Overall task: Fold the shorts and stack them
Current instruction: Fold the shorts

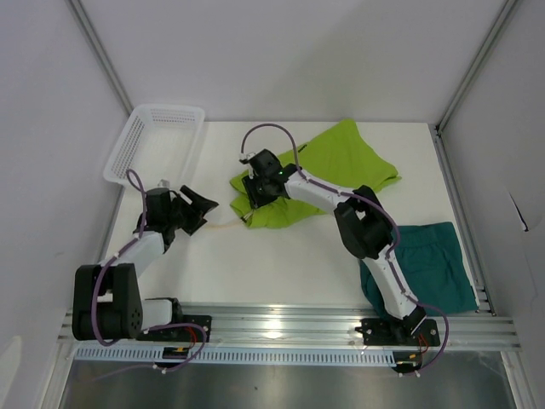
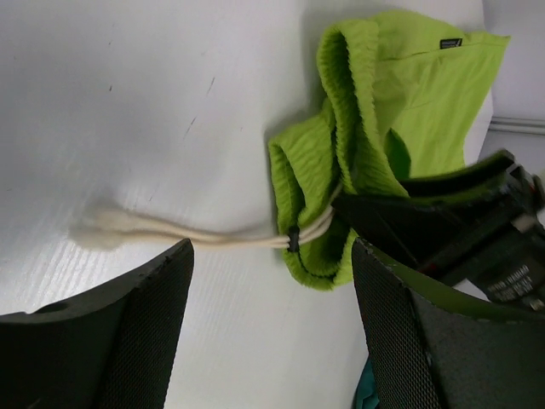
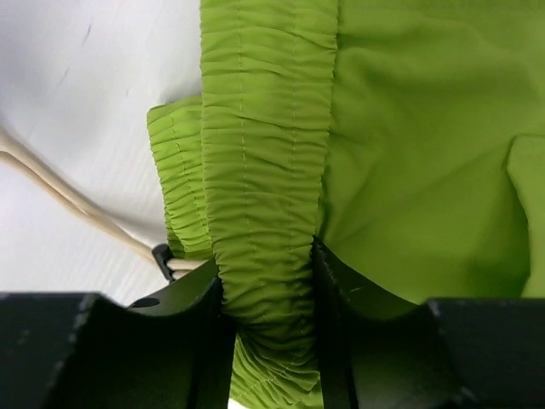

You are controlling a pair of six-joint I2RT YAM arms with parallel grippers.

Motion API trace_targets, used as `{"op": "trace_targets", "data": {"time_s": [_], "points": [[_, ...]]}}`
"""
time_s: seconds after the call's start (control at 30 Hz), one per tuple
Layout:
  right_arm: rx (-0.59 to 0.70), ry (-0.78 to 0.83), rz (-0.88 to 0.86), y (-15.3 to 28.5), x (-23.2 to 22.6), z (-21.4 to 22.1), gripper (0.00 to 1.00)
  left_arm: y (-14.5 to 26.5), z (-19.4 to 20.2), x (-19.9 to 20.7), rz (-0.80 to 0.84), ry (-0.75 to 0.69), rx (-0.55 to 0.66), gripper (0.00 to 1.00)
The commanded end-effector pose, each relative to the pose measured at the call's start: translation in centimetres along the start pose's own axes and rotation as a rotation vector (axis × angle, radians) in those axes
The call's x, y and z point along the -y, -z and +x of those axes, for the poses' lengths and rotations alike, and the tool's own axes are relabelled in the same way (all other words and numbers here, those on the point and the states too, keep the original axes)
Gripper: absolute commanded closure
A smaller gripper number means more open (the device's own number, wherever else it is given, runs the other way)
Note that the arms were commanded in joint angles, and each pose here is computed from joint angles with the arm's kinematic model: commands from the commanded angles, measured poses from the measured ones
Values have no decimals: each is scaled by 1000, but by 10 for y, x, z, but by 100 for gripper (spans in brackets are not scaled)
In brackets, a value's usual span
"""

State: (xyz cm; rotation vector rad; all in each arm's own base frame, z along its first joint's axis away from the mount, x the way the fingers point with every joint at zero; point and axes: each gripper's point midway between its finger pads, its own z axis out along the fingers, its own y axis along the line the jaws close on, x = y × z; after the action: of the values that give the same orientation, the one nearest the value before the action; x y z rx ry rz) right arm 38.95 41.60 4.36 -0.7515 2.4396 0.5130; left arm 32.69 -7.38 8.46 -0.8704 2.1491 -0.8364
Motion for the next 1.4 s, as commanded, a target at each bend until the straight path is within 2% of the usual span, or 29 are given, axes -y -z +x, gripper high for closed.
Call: {"op": "trace_targets", "data": {"time_s": [0.0,0.07,0.2,0.3,0.33,0.43,0.47,0.6,0.9,0.93,1.07,1.37], "points": [[102,12,-42,30,-15,-17,63,-8,0,1,31,21,-12,23],[170,19,-41,36,-16,-26,62,-15,4,1,23,26,-36,24],[225,24,-14,45,-15,-25,59,-29,18,9,17,17,-96,26],[214,29,20,42,-12,-19,39,-37,27,15,19,23,-127,30],[219,34,49,41,-11,-18,27,-38,28,16,24,39,-134,31],[246,73,114,42,-13,-16,19,-42,29,18,36,55,-134,40],[254,93,134,43,-13,-17,19,-43,32,18,31,52,-135,43],[300,136,230,47,-9,-19,20,-49,32,19,-6,33,-133,43],[400,197,356,67,-1,-23,34,-65,38,20,-31,35,-168,44],[442,191,357,70,-4,-32,34,-67,39,21,-33,30,-173,44],[460,239,366,72,-6,-34,35,-74,45,18,-56,39,-199,49],[460,264,340,64,-10,-27,36,-88,43,19,-108,49,-198,49]]}}
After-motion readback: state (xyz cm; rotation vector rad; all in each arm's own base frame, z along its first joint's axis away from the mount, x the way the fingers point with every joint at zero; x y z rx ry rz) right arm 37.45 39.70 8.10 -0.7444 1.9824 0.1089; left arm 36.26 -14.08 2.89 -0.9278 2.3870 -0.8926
